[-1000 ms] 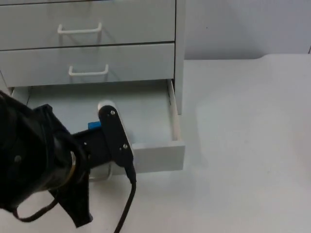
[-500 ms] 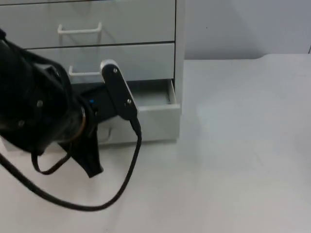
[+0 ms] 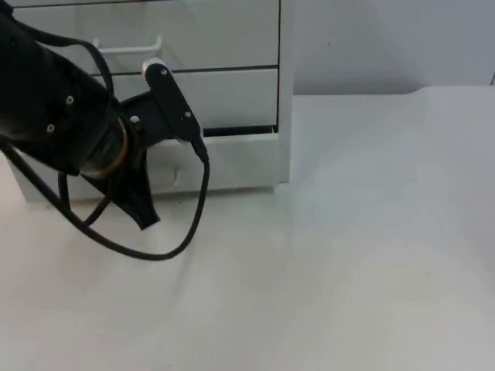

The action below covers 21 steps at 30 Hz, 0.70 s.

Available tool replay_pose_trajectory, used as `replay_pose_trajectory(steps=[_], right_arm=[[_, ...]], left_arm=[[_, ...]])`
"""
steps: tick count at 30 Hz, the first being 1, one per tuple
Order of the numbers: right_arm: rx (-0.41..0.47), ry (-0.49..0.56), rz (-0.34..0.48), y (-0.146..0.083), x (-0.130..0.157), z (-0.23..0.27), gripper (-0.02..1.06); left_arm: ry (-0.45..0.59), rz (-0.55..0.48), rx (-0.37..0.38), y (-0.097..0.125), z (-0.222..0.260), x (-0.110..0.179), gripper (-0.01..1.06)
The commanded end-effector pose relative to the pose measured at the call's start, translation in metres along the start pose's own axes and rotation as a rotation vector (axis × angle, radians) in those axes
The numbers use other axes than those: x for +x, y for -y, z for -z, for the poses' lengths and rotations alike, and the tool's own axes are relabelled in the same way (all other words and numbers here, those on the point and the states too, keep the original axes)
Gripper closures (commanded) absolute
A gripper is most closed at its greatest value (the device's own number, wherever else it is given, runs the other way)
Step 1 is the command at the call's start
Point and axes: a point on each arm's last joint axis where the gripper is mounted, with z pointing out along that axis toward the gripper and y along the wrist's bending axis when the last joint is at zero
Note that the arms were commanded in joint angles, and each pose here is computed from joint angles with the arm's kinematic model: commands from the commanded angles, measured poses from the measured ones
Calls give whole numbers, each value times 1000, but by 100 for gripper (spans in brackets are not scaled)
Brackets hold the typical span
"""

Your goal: Open the drawer with the left hand, place the block into the drawer with the right hand, then close the drawer with the left hand.

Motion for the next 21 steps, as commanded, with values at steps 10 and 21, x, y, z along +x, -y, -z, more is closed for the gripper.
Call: replay_pose_trajectory(steps=[10,21], right_arm=[[0,16,7,0,-1,1,32],[-7,18,26,-2,-1,1,32]], left_arm=[[-8,55,-58,-14,-17,-8,105],[-65,85,39,-2,35,-29,105]])
